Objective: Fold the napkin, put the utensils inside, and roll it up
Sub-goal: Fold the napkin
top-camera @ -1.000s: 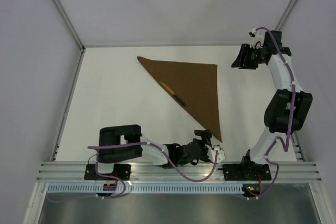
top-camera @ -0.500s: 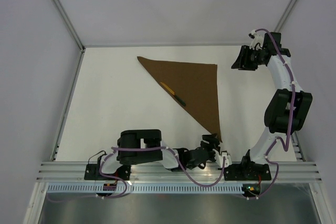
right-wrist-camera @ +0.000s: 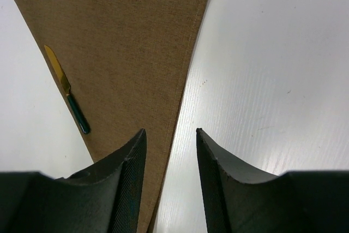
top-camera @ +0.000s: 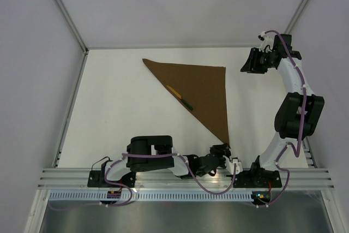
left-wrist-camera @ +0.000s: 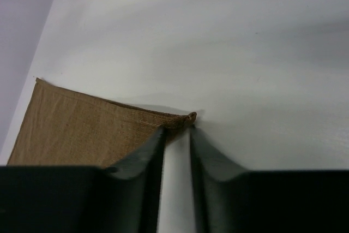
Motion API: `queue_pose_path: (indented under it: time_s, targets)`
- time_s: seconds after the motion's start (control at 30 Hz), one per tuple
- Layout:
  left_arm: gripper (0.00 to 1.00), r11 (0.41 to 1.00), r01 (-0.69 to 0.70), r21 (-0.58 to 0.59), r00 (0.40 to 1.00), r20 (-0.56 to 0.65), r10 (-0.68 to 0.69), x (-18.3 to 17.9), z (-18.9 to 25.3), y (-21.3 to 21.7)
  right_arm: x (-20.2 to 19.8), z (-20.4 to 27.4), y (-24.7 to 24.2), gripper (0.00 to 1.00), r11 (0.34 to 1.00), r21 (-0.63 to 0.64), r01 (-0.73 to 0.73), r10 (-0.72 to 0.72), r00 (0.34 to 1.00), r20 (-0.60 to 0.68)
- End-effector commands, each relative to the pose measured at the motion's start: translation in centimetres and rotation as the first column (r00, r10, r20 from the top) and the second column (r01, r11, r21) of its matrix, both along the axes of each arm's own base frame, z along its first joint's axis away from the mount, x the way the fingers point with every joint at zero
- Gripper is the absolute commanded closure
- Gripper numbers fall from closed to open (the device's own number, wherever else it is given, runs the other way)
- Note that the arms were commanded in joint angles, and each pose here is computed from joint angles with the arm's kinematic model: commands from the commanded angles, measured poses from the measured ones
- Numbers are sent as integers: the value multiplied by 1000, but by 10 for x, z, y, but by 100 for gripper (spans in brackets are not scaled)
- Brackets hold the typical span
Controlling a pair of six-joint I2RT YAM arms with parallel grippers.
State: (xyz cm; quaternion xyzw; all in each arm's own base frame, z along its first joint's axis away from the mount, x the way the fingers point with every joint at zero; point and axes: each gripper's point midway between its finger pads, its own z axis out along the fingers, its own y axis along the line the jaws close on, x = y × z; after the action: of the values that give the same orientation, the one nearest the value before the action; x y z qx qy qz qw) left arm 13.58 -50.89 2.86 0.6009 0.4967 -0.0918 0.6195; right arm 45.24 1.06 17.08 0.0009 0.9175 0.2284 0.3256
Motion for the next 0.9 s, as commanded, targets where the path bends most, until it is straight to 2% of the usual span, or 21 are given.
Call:
queue_pose_path:
  time_s: [0.0,0.17,0.2,0.23,0.27,0.6,0.87]
  targets:
    - [77,999,5,35,1000,15,-6,0,-9,-4,1,23,1,53,1000,13,3,-3,998,62]
    - [81,999,-2,40,1000,-3,2,2,-11,-5,1,22,2,55,1000,12,0,0,998,61]
    - [89,999,-6,37,1000,-5,6,2,-10,-5,0,22,2,55,1000,14,-1,0,998,60]
    - [91,999,-4,35,1000,-4,4,2,-8,-6,1,22,2,55,1000,14,-1,1,998,61]
    - [97,999,-5,34,1000,-2,5,3,-7,-6,1,21,2,56,1000,14,-1,0,998,58]
    - [98,1000,-9,-28,997,-73,7,3,22,-11,1,21,1,57,1000,10,-3,3,998,60]
    - [98,985,-88,-145,967,-252,49,28,57,-6,0,21,1,58,1000,11,-3,2,998,59]
